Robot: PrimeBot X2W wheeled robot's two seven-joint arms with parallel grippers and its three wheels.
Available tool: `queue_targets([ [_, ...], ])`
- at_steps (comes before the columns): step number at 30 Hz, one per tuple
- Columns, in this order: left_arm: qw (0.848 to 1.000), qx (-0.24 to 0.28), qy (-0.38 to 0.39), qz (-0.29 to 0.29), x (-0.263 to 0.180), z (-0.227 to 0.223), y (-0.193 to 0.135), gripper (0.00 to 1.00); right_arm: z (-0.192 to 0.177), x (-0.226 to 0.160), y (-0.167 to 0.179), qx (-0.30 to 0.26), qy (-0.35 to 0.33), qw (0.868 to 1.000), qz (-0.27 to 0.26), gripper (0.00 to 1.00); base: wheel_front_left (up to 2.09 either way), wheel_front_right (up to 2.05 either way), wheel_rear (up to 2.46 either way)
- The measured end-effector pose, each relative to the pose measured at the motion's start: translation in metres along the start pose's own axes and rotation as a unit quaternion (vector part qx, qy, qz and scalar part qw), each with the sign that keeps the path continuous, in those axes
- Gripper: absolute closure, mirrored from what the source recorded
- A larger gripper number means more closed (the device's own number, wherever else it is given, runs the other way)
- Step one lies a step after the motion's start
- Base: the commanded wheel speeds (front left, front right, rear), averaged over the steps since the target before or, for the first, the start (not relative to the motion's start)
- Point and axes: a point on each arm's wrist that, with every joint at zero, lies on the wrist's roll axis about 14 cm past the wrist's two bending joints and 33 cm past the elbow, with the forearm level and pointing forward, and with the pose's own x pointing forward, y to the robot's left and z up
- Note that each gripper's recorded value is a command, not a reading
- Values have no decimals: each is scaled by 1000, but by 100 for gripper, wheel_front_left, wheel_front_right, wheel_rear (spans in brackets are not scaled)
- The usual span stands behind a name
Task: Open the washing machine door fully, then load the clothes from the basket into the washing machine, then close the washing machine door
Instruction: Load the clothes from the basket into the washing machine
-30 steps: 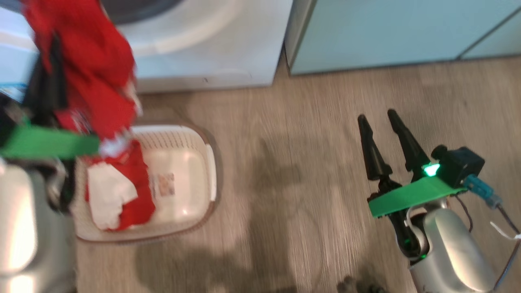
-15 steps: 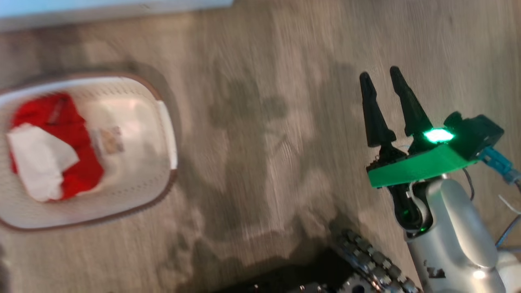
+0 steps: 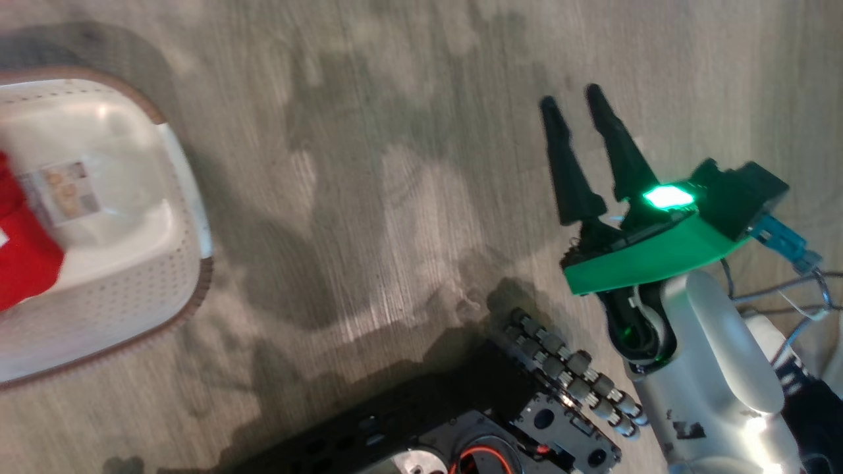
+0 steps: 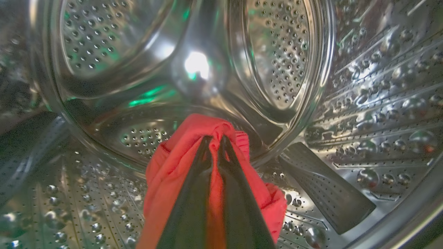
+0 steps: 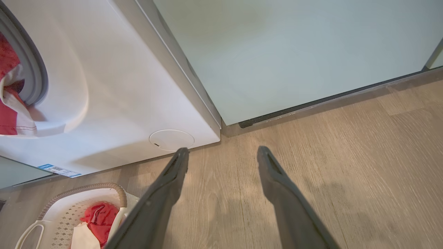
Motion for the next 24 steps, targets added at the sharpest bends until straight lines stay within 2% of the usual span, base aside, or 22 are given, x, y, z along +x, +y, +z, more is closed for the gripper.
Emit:
queue_targets([
  [3,1000,2,-10,3,12,0,4,100,-2,2,1,-1,4,1000,3,0,0,0,0],
  [7,997,-4,-80,18,29,41,14,100,-7,1,0,1,11,1000,1,0,0,0,0],
  [10,994,-1,-106,16,34,59,14,100,-10,2,3,3,14,1000,5,0,0,0,0],
  [18,996,-2,-94,-7,29,41,-3,100,-16,7,8,5,21,1000,14,0,0,0,0],
  [24,1000,6,-25,-15,26,-3,-10,100,-12,6,10,8,17,1000,18,0,0,0,0],
])
